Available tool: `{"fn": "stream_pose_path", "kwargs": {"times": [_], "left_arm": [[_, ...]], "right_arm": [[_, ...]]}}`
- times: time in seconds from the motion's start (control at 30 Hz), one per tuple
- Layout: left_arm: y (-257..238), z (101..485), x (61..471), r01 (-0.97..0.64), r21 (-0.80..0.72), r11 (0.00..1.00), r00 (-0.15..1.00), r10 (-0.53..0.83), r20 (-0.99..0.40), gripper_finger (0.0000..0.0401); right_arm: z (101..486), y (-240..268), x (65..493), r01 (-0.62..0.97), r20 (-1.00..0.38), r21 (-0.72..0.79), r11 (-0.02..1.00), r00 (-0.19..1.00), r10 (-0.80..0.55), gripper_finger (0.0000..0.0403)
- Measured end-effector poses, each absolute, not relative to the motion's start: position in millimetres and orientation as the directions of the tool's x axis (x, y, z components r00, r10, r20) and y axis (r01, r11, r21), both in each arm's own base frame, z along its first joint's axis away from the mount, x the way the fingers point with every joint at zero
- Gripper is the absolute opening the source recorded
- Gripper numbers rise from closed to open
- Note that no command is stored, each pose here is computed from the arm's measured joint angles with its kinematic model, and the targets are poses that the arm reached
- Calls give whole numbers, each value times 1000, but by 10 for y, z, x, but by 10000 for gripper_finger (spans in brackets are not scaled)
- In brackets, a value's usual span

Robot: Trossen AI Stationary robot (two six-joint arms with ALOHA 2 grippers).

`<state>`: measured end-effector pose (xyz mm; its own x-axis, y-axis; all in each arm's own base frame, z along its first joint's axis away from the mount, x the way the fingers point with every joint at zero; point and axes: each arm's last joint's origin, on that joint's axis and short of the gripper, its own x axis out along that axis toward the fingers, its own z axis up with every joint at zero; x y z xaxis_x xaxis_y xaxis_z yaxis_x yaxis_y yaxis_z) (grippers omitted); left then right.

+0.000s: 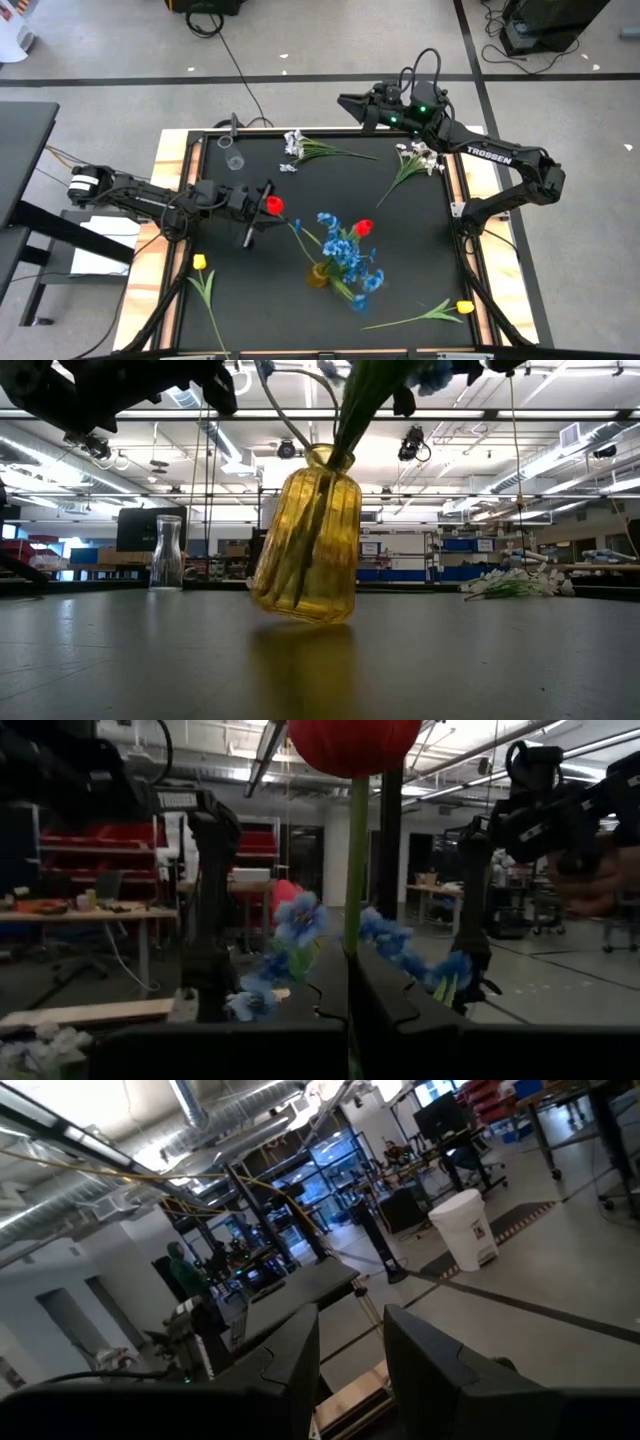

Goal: Sort flowers into vase by color
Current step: Put the red flower into the yellow vase

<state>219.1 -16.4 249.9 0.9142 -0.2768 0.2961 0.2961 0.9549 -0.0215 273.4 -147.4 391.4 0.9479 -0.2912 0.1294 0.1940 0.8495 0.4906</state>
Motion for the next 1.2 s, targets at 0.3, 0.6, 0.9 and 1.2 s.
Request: {"fn": "stream_pose_path", "kwargs": {"times": [0.3,0.6,0.9,1.2], "left_arm": [[-184,2583,2081,378,-2,926,887,-361,288,4],[-245,2664,1947,430,-27,903,875,-409,259,4],[-311,2940,2172,471,58,880,874,-474,105,5],[-302,3058,2265,457,93,884,876,-466,128,7]], "right_arm": [[3915,-1424,2760,171,130,472,865,957,-261,123],[3916,-1352,2795,156,131,444,882,963,-236,123],[3925,-1293,2822,135,140,437,889,966,-215,123],[3931,-1177,2871,100,145,432,896,973,-178,123]]}}
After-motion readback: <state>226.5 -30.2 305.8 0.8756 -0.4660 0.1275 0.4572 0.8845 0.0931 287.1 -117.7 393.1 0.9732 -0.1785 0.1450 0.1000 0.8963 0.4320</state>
